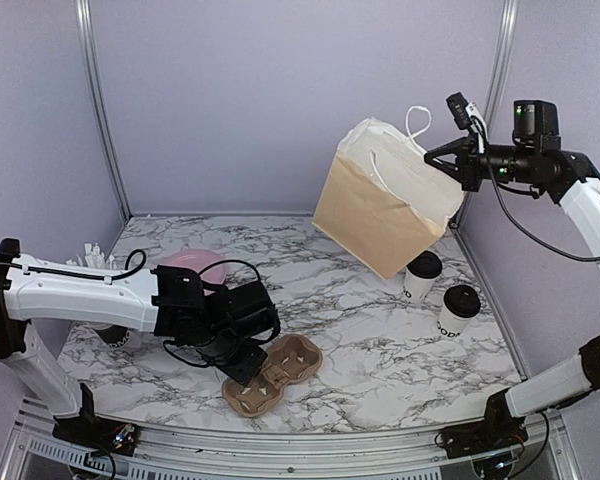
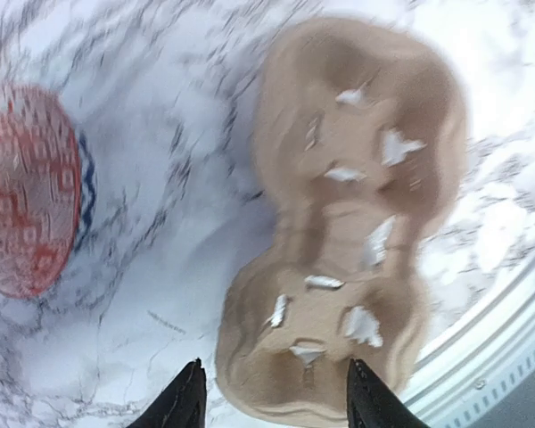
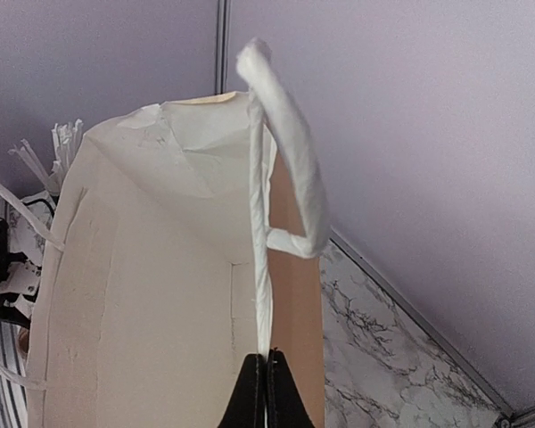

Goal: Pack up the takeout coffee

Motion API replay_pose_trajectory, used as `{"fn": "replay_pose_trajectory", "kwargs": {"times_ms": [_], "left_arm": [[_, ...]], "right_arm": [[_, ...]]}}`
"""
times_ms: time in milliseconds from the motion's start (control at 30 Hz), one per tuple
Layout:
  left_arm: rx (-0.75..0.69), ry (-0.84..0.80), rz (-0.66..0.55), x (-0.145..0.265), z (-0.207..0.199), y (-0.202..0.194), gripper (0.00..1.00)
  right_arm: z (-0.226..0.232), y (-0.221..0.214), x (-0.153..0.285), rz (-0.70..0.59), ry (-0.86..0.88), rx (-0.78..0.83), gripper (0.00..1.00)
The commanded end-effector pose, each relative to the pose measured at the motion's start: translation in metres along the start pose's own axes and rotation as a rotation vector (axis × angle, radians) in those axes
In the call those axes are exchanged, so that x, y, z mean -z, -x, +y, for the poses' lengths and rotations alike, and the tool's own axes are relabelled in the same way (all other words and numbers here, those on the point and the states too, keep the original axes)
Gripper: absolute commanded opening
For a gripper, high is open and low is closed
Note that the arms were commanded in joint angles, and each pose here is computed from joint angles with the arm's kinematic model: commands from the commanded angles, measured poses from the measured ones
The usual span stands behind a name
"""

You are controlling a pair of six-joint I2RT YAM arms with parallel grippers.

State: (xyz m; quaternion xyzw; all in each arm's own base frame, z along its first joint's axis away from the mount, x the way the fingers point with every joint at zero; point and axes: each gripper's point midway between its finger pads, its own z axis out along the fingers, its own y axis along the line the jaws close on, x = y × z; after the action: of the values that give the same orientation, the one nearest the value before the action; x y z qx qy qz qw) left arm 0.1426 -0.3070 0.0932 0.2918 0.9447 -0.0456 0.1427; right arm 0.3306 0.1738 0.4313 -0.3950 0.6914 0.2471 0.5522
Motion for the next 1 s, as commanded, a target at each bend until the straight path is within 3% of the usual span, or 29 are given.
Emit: {"fn": "replay_pose_trajectory", "kwargs": {"times_ms": [0,200,467,967], "left_arm": [[-0.196,0.025,-0.164,0.036,-0.015,0.039,0.55],[-0.271,-0.014,-0.143,0.013,-0.039,0.052,0.52],[-0.201,-0.019,-0.05,-0.015,-0.04,0.042,0.5],[-0.16,-0.042,0.025,-0.038,-0.034,0.031,0.45]], "right_arm": [[0.036,-0.022,0.011,0.066,0.124,0.094,0.0],[0.049,-0.055,0.022,0.156,0.123,0.135,0.0],[0.067,-0.073,0.023,0.18,0.207,0.127,0.0],[0.076,-0.07,0.021,0.146,0.272,0.108,0.0]]}}
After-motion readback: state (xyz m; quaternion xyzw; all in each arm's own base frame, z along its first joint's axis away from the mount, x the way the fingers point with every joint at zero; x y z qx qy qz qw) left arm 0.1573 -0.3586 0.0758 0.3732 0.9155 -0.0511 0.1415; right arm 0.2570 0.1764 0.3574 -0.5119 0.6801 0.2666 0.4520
